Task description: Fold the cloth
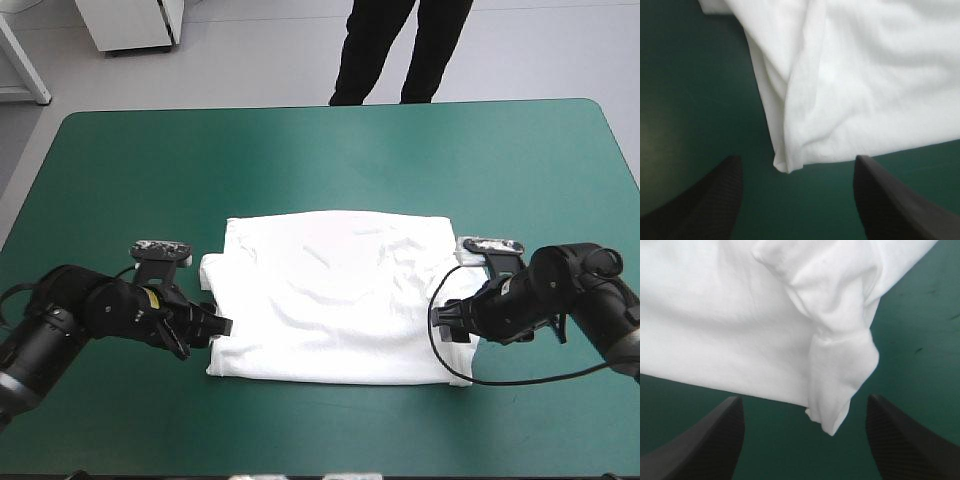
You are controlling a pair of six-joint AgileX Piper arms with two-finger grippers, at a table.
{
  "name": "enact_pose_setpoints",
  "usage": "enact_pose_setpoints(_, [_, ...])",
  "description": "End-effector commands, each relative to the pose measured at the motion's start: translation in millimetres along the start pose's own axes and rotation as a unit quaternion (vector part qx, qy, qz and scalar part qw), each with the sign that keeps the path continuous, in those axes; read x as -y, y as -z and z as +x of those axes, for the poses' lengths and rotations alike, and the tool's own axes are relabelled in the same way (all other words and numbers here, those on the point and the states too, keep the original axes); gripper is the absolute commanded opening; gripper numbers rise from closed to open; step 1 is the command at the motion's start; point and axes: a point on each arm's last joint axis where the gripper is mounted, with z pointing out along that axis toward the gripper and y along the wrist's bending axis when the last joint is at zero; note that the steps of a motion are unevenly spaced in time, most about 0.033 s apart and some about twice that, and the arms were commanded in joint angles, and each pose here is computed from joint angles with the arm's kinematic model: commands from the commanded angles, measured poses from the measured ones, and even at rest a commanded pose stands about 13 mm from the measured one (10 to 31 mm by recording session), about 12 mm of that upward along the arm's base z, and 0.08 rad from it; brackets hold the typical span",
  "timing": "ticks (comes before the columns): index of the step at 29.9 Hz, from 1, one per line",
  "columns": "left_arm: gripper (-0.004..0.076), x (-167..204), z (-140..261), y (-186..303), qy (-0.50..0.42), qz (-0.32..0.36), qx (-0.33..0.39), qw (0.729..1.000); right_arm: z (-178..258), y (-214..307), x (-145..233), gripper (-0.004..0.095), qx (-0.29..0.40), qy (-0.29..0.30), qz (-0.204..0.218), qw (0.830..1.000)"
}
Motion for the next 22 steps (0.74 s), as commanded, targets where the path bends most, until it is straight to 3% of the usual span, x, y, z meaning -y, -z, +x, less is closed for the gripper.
enact_pose_setpoints(1, [0.0474, 5, -6, 49, -0.012, 0.015, 0.080, 0.997, 1, 51, -7, 0.0616, 0.065, 0.013, 0.008, 0.998])
enact_pose_setpoints(8, [0.0473, 7, -10, 82, -0.016, 0.015, 0.137, 0.990, 12, 109, -13, 0.0584, 0.160, 0.023, 0.009, 0.987])
enact_pose_setpoints(12, [0.0473, 7, -12, 79, -0.016, 0.015, 0.136, 0.991, 12, 111, -13, 0.0576, 0.163, 0.015, 0.011, 0.986])
enact_pose_setpoints(16, [0.0472, 7, -20, 74, -0.018, 0.005, 0.142, 0.990, 5, 107, -6, 0.0576, 0.168, 0.009, 0.049, 0.985])
enact_pose_setpoints(22, [0.0472, -4, -43, 47, 0.023, -0.063, 0.127, 0.990, -1, 101, -2, 0.0576, 0.155, 0.014, 0.077, 0.985])
